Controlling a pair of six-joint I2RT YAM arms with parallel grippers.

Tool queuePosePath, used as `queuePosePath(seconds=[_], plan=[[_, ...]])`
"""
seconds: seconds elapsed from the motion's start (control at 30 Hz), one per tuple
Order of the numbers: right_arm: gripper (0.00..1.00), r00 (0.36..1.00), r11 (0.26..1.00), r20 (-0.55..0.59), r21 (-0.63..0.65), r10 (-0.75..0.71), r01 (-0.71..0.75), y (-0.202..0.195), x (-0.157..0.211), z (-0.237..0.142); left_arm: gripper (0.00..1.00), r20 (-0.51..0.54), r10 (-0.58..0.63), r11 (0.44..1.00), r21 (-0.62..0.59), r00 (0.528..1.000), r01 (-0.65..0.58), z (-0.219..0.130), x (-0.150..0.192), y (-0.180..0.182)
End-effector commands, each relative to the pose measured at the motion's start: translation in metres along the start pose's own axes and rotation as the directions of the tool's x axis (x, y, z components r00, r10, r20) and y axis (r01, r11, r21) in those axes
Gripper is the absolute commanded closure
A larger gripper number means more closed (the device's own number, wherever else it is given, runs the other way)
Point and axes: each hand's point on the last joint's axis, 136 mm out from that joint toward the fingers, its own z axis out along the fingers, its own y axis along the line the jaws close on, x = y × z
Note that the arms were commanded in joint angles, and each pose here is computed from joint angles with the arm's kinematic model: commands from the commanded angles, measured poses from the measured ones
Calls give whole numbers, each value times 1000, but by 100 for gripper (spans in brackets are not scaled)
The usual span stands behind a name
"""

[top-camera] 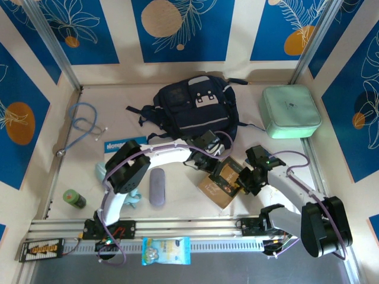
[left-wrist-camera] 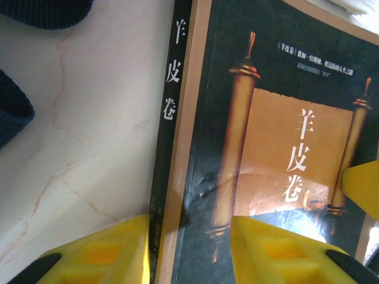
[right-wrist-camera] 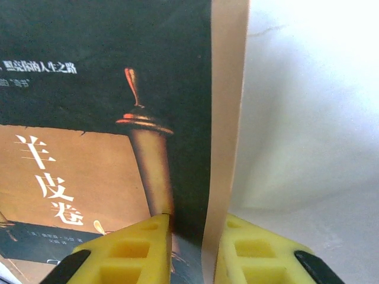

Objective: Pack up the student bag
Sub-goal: Move the book to the bottom-center of the table, then pick up the book from the bottom-center of the table.

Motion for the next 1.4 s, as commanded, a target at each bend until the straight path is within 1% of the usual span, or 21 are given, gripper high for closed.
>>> queuePosePath(seconds=[0.0, 0.07, 0.17, 0.27, 0.37, 0.5, 0.6, 0.73, 0.9, 0.93, 0.97, 1.03, 1.1, 1.17, 1.27, 1.37], plan=[[81, 998, 987, -2, -150, -65, 64, 38, -6, 11, 66, -20, 111, 979, 177, 994, -106, -5, 14, -66], [83, 997, 982, -6, -175, -80, 77, 44, -4, 13, 68, 14, 128, 975, 183, 992, -129, -17, 8, -72], [84, 996, 976, 7, -203, -84, 83, 51, -4, 15, 68, 57, 152, 968, 192, 987, -160, -33, 4, -79], [84, 997, 971, 33, -227, -67, 73, 56, -5, 15, 69, 69, 174, 963, 197, 982, -185, -41, 5, -82], [84, 997, 966, 65, -252, -52, 67, 60, -8, 12, 68, 67, 204, 965, 156, 977, -212, -45, 7, -75], [84, 990, 949, 108, -293, -92, 121, 78, -15, 6, 69, 87, 218, 970, 89, 972, -226, -50, 3, -63], [83, 982, 940, 126, -297, -138, 170, 94, -22, 4, 69, 101, 185, 981, 32, 978, -189, -51, -3, -47], [83, 978, 937, 123, -286, -170, 198, 109, -30, 10, 69, 108, 105, 993, -73, 989, -98, -48, -6, -11], [84, 975, 950, 108, -224, -196, 216, 113, -38, 21, 66, 124, 3, 985, -169, 992, 18, -50, -1, 30], [84, 975, 953, 103, -211, -197, 215, 112, -39, 23, 65, 125, -2, 983, -179, 992, 24, -51, 0, 35], [84, 974, 957, 102, -194, -201, 217, 110, -40, 25, 61, 133, -7, 981, -192, 991, 33, -54, 0, 39], [84, 973, 961, 100, -164, -209, 223, 105, -42, 29, 53, 140, -23, 976, -209, 990, 52, -60, 2, 48], [84, 970, 961, 98, -145, -222, 234, 102, -43, 31, 42, 143, -46, 974, -213, 989, 76, -62, 3, 57], [84, 969, 962, 95, -131, -229, 240, 100, -43, 33, 36, 140, -65, 971, -218, 988, 95, -63, 4, 65], [84, 970, 964, 92, -120, -226, 237, 97, -45, 36, 31, 136, -92, 974, -196, 986, 118, -61, 5, 70], [84, 971, 966, 86, -117, -222, 231, 96, -45, 38, 30, 121, -107, 979, -158, 987, 126, -53, 7, 67]])
